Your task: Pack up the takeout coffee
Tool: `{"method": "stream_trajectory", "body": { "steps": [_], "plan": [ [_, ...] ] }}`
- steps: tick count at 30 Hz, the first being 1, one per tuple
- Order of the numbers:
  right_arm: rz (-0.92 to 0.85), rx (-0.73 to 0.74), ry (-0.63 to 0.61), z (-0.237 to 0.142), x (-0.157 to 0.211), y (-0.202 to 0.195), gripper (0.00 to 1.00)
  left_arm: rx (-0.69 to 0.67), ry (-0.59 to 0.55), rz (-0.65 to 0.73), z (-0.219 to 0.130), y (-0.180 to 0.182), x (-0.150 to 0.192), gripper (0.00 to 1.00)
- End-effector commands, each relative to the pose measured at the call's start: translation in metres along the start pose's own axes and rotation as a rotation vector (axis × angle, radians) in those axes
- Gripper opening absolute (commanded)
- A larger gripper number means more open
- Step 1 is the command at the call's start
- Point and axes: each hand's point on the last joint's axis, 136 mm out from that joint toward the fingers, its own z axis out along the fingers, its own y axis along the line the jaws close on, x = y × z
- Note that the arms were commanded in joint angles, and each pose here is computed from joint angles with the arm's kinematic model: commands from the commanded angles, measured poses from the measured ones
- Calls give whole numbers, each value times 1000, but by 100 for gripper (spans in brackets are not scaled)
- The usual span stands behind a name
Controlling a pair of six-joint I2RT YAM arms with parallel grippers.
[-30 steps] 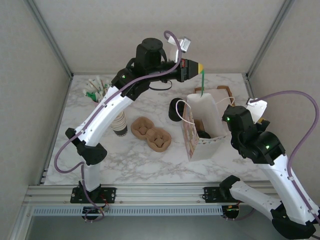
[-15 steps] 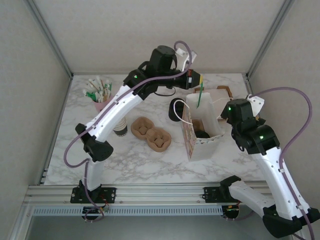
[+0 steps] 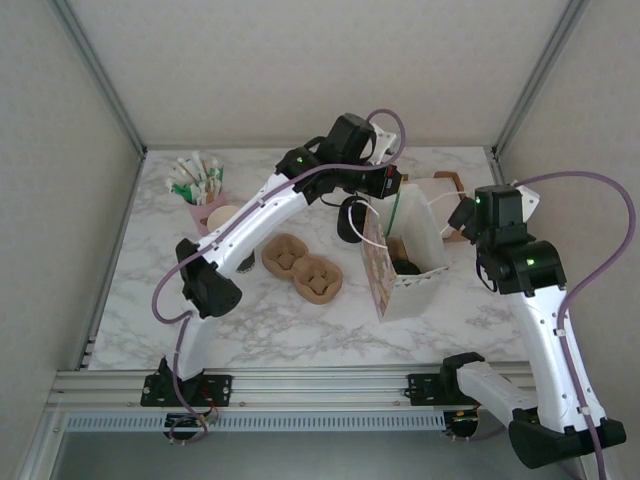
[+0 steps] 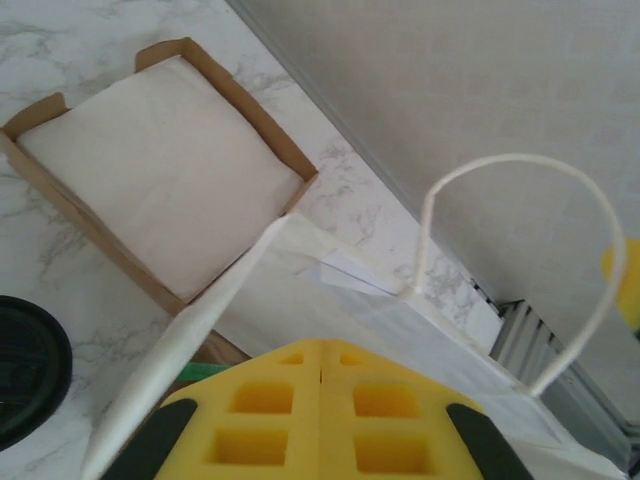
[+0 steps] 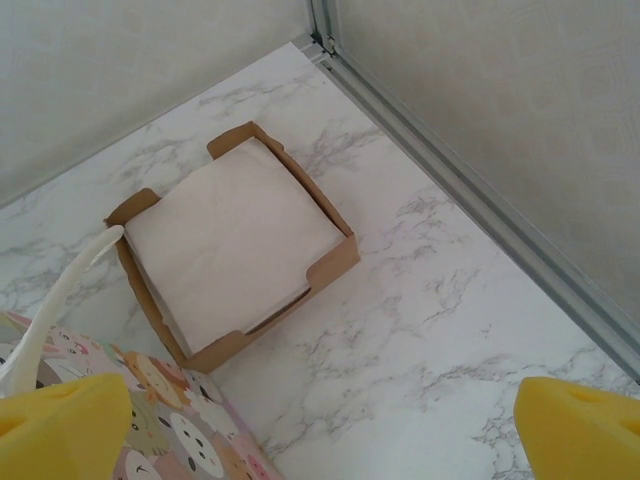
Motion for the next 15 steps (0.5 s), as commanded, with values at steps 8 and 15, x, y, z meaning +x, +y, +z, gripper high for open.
{"method": "stream_trajectory", "body": {
  "steps": [8, 15],
  "plan": [
    [11, -43, -2, -6, -8, 6, 99, -67, 58, 2, 27, 22, 20, 0],
    [18, -63, 6, -13, -5, 4, 99, -81, 23, -16, 23, 22, 11, 17]
  ]
}}
